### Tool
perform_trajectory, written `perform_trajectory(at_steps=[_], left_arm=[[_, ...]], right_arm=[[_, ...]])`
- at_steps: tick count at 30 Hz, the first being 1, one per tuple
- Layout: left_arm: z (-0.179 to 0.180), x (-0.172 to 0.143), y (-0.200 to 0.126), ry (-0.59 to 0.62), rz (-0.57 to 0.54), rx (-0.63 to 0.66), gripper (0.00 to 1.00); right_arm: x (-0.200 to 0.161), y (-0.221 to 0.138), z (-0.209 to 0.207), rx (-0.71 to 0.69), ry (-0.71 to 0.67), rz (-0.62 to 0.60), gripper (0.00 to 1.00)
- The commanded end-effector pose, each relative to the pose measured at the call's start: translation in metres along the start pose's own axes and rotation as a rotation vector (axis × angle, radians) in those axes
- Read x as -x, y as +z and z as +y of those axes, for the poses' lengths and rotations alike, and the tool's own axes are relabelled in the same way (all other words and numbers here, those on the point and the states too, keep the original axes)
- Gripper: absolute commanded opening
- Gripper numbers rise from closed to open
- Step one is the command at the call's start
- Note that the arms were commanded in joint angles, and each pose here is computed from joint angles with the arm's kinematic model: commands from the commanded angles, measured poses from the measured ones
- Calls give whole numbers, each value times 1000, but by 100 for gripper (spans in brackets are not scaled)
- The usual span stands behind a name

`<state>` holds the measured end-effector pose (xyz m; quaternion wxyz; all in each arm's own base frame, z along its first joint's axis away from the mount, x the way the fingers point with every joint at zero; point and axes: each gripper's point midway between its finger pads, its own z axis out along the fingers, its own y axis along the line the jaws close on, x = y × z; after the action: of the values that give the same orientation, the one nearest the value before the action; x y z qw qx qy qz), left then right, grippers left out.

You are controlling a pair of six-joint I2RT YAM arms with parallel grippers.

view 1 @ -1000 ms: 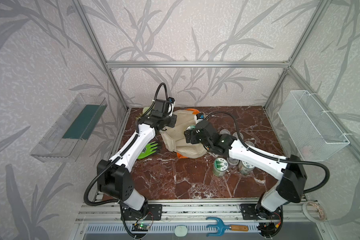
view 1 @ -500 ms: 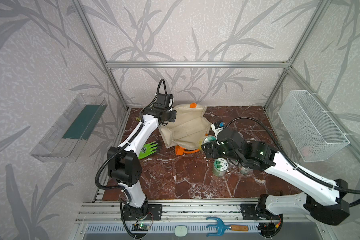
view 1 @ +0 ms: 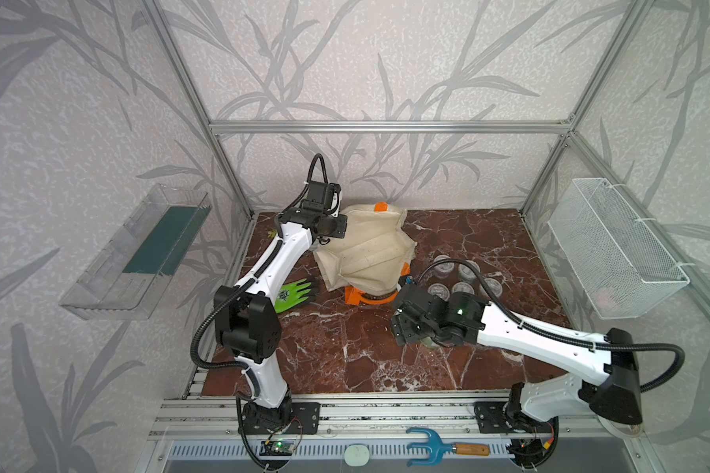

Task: Take out the seed jars from the canvas bag
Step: Place the seed jar at the center of the board.

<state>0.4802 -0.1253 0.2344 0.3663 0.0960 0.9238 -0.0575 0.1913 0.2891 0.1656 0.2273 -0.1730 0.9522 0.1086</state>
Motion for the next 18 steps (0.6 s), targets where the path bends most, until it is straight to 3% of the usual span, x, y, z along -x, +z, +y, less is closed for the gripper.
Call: perform_trajectory(at_steps=[1, 11, 18], left_arm=[[-1, 9, -1, -18, -16, -14, 0], [-3, 7, 0, -24, -6, -24, 0], [-2, 8, -3, -26, -9, -21, 0]], right_arm=[[1, 17, 11, 23, 3, 2, 63], [-14, 67, 4, -40, 21, 118, 67], [-10, 65, 5, 6, 64, 129, 87]])
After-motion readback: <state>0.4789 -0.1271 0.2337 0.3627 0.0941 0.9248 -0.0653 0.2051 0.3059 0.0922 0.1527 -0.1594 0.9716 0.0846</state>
